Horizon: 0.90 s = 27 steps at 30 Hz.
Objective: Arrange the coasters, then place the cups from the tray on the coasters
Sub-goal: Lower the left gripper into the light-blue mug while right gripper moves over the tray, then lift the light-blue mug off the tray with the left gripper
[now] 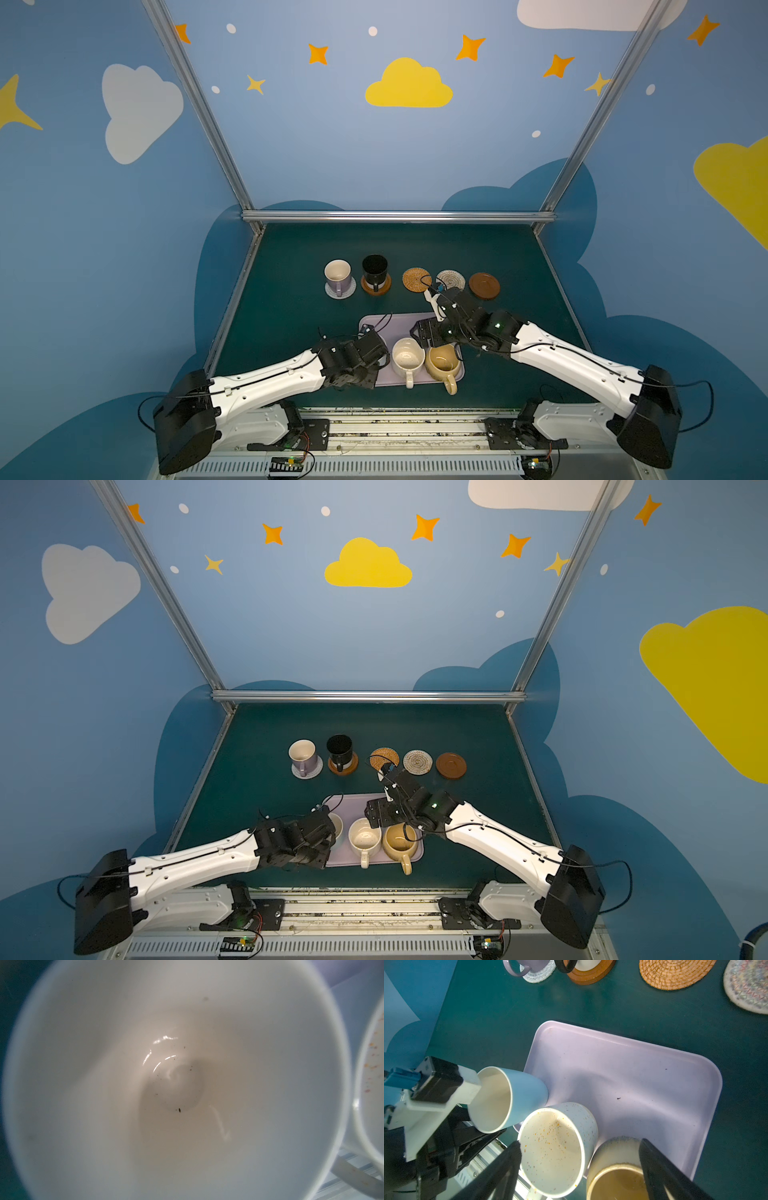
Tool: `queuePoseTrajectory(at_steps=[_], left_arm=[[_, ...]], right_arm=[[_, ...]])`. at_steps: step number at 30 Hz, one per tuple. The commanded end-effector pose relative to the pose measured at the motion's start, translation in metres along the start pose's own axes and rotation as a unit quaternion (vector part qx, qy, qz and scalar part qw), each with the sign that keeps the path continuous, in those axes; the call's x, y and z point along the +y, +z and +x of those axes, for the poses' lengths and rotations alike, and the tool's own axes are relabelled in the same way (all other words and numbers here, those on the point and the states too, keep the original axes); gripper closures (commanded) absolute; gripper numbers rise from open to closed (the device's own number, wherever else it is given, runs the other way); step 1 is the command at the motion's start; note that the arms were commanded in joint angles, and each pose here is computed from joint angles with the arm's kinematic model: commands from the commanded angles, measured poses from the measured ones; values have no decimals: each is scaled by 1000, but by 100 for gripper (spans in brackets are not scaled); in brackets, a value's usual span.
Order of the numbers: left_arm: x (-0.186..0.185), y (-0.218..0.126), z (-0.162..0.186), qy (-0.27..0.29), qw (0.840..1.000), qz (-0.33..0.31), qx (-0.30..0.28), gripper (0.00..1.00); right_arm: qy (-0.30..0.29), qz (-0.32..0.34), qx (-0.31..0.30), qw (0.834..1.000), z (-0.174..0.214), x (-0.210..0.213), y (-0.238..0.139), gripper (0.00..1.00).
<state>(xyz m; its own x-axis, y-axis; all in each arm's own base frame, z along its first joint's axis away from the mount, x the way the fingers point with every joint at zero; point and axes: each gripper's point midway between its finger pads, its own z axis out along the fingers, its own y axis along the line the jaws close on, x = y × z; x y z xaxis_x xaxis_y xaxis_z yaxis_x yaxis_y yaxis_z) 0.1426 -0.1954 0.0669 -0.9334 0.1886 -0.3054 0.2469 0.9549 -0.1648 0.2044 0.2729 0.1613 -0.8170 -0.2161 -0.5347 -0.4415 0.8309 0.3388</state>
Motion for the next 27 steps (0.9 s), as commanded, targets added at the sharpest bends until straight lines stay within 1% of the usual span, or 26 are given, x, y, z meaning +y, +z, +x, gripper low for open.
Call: queuePoseTrajectory(at_steps=[1,8,11,19,23,27], left_arm=[[2,-6,-5,6,1000,-1,-19,81],[3,-10,-7,5,1000,-1,-24,89],[3,-14,-10,4,1000,-2,-31,97],[0,-24,-19,7,999,-4,-44,97],[-5,-31,-26,15,998,6,-56,97],[-3,-38,-31,16,998,-3,-63,97]], right_arm=[[2,-5,-11,1000,-8,6,-2,12],[1,-9,-14,1000,-10,9,-2,12],[2,-9,-14,1000,-9,8,-2,12],[1,-20,-23,1000,-13,12,-1,12],[5,-18,-30,999,-17,12,1,11],[7,-21,-30,999,-18,14,4,10]])
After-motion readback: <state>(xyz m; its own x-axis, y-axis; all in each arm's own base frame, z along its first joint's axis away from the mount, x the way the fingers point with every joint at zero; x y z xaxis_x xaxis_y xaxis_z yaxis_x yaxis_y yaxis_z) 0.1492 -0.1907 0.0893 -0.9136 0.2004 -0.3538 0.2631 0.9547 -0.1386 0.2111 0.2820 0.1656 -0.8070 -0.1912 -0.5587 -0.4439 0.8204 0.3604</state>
